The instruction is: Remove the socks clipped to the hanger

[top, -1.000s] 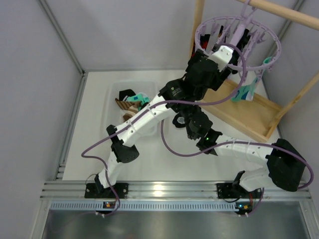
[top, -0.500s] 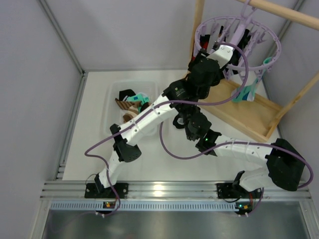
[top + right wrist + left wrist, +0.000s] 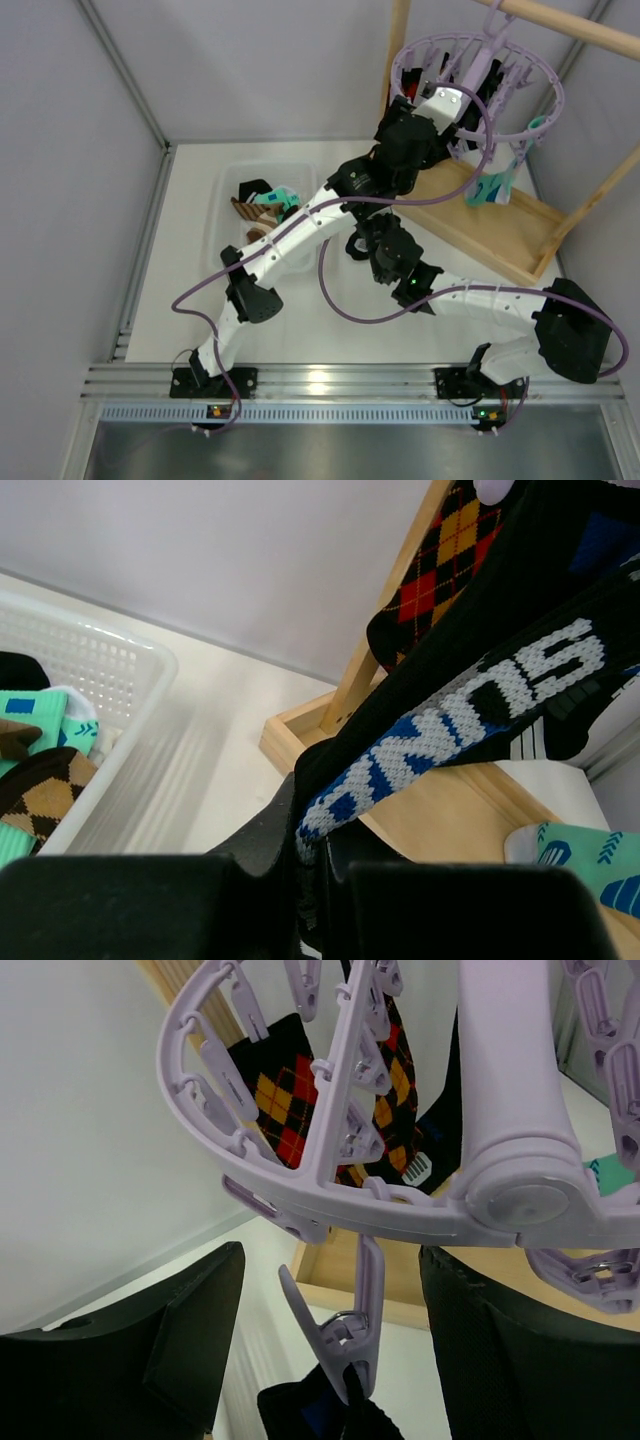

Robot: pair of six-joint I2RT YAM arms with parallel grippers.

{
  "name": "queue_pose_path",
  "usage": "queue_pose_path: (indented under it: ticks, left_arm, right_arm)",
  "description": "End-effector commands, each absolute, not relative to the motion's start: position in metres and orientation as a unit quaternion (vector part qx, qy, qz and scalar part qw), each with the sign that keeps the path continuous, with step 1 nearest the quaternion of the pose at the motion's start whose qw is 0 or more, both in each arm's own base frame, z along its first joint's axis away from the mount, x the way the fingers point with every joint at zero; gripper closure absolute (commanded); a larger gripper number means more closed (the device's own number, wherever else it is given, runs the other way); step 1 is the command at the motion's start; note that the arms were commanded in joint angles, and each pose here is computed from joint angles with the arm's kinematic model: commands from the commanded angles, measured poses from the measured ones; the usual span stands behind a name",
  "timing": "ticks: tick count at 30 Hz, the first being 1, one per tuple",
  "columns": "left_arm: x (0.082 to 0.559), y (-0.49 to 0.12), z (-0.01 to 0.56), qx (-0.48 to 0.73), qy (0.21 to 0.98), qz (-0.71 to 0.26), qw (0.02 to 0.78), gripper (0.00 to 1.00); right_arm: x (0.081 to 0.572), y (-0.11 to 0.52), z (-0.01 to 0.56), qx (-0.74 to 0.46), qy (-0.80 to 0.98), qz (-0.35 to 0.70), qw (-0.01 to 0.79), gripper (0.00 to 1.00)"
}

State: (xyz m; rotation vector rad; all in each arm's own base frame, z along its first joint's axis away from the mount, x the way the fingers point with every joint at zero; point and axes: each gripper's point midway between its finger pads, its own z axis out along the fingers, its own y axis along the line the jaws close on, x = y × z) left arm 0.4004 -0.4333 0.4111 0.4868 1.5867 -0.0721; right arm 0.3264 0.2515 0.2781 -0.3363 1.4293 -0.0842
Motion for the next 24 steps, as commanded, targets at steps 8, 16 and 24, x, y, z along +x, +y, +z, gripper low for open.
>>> queue_pose_path:
  ticks: [8, 16, 24]
  left_arm:
    - [0.405, -0.436, 0.428, 0.184, 0.694, -0.067, 0.693, 0.52]
    - [0.412, -0.431, 0.431, 0.177, 0.693, -0.074, 0.694, 0.94]
    - [0.393, -0.426, 0.425, 0.188, 0.708, -0.113, 0.672, 0.34]
  right_arm:
    - [0.307, 0.283, 0.284, -0.19, 0.635, 0.027, 0.748, 1.0]
    - [0.299, 0.272, 0.28, -0.173, 0.64, 0.044, 0.747, 1.0]
    - [0.266, 0.242, 0.225, -0.168, 0.679, 0.111, 0.706, 1.0]
